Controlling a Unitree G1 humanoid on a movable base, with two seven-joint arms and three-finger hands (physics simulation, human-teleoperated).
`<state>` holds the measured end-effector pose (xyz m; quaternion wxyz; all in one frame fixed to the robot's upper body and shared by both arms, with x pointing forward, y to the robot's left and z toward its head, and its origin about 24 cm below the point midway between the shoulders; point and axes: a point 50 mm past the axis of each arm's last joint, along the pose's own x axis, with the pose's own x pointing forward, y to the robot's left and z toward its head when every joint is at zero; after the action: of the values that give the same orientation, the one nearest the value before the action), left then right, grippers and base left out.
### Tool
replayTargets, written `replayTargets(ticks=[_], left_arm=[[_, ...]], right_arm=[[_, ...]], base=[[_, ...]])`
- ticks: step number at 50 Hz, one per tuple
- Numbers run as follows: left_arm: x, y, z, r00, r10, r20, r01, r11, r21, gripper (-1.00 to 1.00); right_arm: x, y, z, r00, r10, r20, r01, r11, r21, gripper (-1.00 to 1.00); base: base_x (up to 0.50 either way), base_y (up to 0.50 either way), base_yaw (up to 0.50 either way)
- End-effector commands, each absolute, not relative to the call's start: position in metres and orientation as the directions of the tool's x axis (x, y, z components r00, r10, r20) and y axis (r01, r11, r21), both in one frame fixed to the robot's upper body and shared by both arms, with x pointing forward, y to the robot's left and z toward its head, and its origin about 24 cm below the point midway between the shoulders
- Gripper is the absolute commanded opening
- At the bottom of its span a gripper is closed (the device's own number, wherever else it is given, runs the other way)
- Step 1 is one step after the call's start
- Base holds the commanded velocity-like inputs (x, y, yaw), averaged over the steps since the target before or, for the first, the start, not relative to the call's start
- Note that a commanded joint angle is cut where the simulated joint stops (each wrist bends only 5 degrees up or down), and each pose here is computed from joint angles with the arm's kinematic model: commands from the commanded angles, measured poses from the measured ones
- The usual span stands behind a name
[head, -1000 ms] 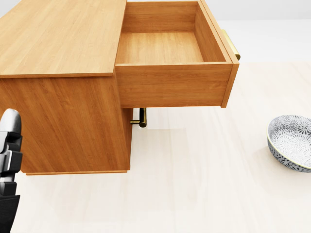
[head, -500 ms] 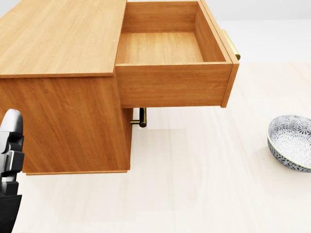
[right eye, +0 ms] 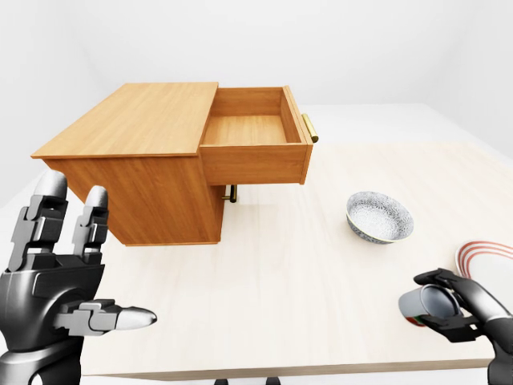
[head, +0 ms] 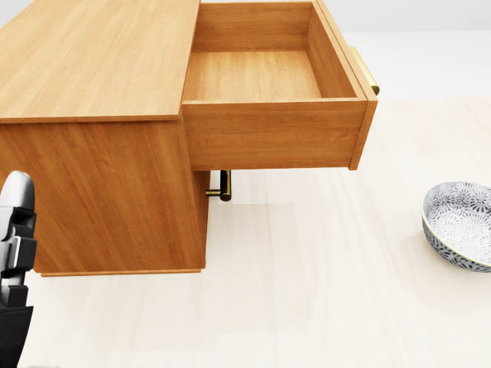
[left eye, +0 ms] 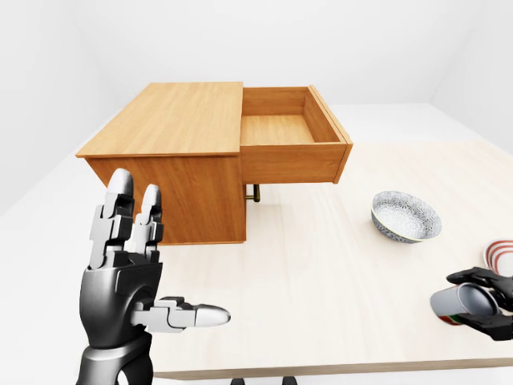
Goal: Put the ketchup in the top drawer of the cabinet.
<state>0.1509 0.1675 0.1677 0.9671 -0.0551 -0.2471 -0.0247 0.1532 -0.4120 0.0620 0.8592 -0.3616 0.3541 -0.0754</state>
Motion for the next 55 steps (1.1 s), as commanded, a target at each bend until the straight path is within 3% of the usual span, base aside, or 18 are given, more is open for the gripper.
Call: replayTargets(ticks=[1,9,15,20,30,33,39,44,51,55], left_arm=[[0.151,0.168,0.168,0.877,-0.017,0.480,0.071,0.993,-0.093,1.00],[0.149,0.168,0.169,0.875,-0.015,0.485,0.071,0.993,-0.096,1.00],[0.149,0.168,0.170,0.874,-0.016,0.486,0.072,0.993,-0.097,1.00],[0.148,0.168,0.170,0.873,-0.017,0.487,0.074,0.992,-0.098,1.00],[0.148,0.168,0.171,0.873,-0.014,0.488,0.072,0.992,-0.100,1.00],[0.147,0.168,0.172,0.870,-0.014,0.493,0.072,0.992,-0.099,1.00],[0.151,0.168,0.168,0.876,-0.011,0.481,0.066,0.993,-0.098,1.00],[0.154,0.169,0.166,0.879,-0.006,0.477,0.059,0.993,-0.097,1.00],[0.156,0.169,0.164,0.881,-0.006,0.473,0.058,0.994,-0.094,1.00],[0.156,0.168,0.164,0.881,-0.008,0.473,0.058,0.994,-0.092,1.00]], right_arm=[[0.151,-0.406,0.048,0.718,-0.367,-0.592,-0.152,0.747,-0.647,-1.00],[0.149,-0.404,0.045,0.717,-0.360,-0.597,-0.152,0.755,-0.638,-1.00],[0.161,-0.395,0.062,0.770,-0.356,-0.530,-0.148,0.708,-0.690,-1.00],[0.174,-0.373,0.101,0.862,-0.345,-0.372,-0.107,0.593,-0.798,-1.00],[0.178,-0.329,0.179,0.941,-0.336,-0.031,0.070,0.286,-0.956,-1.00],[0.176,-0.312,0.200,0.947,-0.312,0.070,0.136,0.196,-0.971,-1.00],[0.187,-0.288,0.203,0.962,-0.252,0.104,0.145,0.151,-0.978,-1.00],[0.192,-0.256,0.226,0.961,-0.152,0.232,0.245,0.072,-0.967,-1.00],[0.189,-0.217,0.244,0.936,-0.036,0.350,0.351,0.015,-0.936,-1.00],[0.184,-0.184,0.257,0.905,0.139,0.401,0.411,-0.050,-0.910,-1.00]], base=[[0.00,0.00,0.00],[0.00,0.00,0.00],[0.00,0.00,0.00],[0.00,0.00,0.00],[0.00,0.00,0.00],[0.00,0.00,0.00],[0.00,0.00,0.00],[0.00,0.00,0.00],[0.00,0.00,0.00],[0.00,0.00,0.00]])
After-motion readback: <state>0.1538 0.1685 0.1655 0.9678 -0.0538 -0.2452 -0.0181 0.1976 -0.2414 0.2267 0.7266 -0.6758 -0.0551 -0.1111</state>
